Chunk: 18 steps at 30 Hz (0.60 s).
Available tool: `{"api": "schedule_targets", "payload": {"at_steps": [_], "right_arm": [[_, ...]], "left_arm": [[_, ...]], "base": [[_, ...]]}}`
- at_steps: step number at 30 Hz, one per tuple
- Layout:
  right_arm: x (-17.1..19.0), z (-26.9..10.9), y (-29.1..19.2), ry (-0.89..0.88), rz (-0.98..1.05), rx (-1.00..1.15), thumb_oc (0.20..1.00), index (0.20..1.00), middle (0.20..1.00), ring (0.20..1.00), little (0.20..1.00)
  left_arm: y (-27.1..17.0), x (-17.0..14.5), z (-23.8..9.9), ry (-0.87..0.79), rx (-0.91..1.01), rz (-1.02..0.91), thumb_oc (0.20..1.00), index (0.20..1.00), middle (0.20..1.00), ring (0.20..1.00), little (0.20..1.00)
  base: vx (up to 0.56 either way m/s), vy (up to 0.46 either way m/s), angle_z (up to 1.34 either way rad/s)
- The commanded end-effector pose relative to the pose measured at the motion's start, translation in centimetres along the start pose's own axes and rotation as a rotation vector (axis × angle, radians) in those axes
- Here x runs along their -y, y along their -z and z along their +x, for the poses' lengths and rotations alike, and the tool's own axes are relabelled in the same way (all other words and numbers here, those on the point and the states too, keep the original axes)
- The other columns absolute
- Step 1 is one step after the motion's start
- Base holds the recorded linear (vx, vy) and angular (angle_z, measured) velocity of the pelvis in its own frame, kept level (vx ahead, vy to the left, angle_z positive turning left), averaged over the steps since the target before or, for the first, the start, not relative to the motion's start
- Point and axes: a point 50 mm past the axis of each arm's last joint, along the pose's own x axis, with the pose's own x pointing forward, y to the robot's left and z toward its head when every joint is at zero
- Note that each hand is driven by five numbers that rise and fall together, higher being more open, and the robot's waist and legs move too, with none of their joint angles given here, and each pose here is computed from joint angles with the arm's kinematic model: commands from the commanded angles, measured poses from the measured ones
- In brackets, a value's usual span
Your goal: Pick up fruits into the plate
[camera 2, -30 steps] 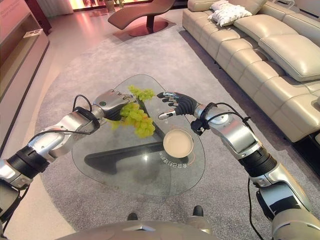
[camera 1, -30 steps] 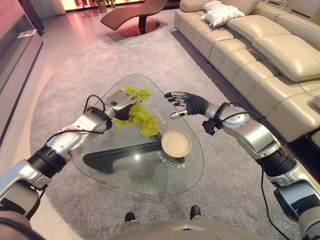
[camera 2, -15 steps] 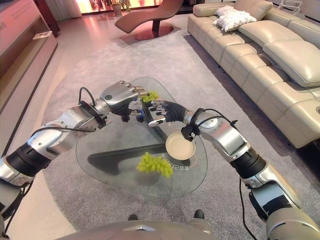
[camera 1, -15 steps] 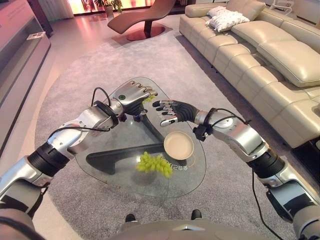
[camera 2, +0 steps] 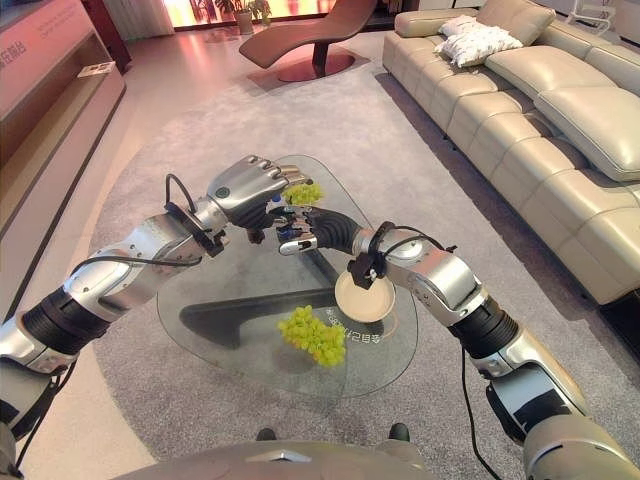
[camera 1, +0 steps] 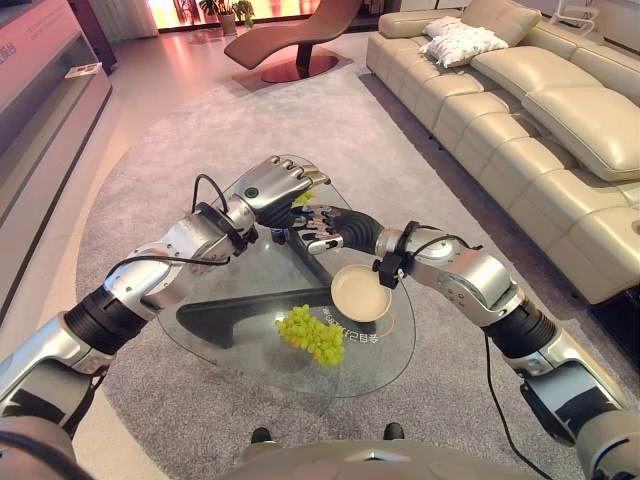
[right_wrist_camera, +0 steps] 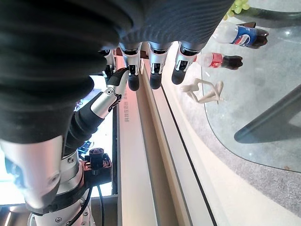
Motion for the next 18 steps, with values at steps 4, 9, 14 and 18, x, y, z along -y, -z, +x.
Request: {"api": "schedule_targets", "payload": {"at_steps": [4, 9, 14, 18], "right_arm": [[-1.7, 0.1, -2.3, -0.092, -0.022, 0.128, 1.0, 1.0, 1.0, 1.0, 1.0], [-1.6, 0.0, -1.6, -0.061, 0.032, 0.139, 1.0, 1.0, 1.0, 1.0, 1.0], [-1.1, -0.9, -0.1, -0.015, 0.092, 0.139, 1.0, 1.0, 1.0, 1.0, 1.0], [-0.5, -2.0, 1.7, 0.04, 0.128, 0.123, 1.0, 1.0, 1.0, 1.0, 1.0]], "left_arm": [[1.6, -3.5, 0.3, -0.186, -0.067, 0.001, 0.2, 0.2, 0.2, 0.2, 0.2], [1.5, -2.5, 0.0, -0.128, -0.103, -0.088, 1.0, 1.0, 1.0, 1.0, 1.0], [2.0, -1.3, -0.9, -0.055, -0.16, -0.152, 1.0, 1.0, 1.0, 1.0, 1.0], [2.7, -0.1, -2.2, -0.025, -0.211, -0.197, 1.0, 1.0, 1.0, 1.0, 1.0]], "base": [[0.0, 0.0, 0.0], [0.0, 0.0, 0.0], [0.0, 0.0, 0.0], [0.0, 0.0, 0.0]]}}
